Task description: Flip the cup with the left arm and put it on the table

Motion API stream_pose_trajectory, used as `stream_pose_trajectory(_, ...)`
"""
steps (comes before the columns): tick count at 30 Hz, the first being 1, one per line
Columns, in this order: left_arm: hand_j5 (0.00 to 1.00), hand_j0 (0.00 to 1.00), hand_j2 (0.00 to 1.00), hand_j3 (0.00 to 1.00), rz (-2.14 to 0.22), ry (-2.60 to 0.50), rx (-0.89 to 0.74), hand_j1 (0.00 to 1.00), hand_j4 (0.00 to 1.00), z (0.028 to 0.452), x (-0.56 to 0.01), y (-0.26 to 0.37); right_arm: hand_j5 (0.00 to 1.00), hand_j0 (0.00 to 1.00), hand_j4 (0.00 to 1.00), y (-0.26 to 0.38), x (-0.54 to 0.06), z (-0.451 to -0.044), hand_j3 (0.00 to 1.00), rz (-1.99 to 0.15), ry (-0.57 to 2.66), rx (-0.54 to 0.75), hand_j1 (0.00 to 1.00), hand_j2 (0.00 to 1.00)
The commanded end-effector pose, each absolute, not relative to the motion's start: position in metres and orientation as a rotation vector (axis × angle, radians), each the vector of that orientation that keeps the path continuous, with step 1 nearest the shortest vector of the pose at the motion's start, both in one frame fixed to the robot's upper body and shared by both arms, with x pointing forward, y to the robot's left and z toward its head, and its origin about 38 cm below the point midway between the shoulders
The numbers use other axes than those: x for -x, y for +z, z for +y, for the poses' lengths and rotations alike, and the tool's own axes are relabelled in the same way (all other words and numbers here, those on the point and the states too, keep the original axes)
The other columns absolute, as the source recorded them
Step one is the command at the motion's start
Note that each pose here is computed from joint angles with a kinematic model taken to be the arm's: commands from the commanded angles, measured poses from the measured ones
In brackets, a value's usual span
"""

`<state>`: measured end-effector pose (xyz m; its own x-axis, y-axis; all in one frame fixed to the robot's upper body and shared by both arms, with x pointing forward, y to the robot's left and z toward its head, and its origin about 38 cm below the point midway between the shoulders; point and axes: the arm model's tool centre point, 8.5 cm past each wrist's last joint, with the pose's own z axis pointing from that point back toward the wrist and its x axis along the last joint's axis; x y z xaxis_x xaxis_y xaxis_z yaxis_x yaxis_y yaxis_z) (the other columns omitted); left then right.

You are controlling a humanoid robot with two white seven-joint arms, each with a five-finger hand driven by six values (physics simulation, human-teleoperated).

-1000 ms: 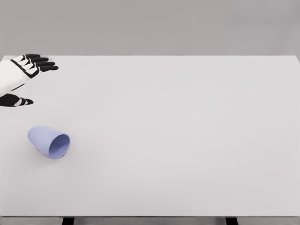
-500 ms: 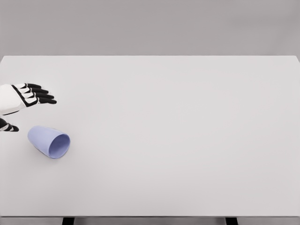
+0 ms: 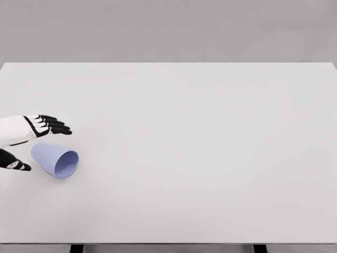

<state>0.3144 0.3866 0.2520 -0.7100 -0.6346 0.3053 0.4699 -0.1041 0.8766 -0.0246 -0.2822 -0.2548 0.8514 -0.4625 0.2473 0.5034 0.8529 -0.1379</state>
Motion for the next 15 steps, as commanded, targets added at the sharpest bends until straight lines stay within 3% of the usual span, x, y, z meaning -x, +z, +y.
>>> stream_pose_trajectory(1, 1.00, 1.00, 1.00, 1.00, -1.434, -1.878, -0.159, 1.00, 1.00, 0.383, -0.312, 0.250, 1.00, 1.00, 1.00, -0.255, 0.025, -0.282, 1.00, -0.209, -0.513, 0.201, 1.00, 1.00)
stream_pose_trajectory(15, 1.00, 1.00, 1.00, 1.00, -1.482, -1.827, -0.087, 1.00, 1.00, 0.368, -0.311, 0.225, 1.00, 1.00, 1.00, -0.255, 0.025, -0.282, 1.00, -0.209, -0.513, 0.201, 1.00, 1.00)
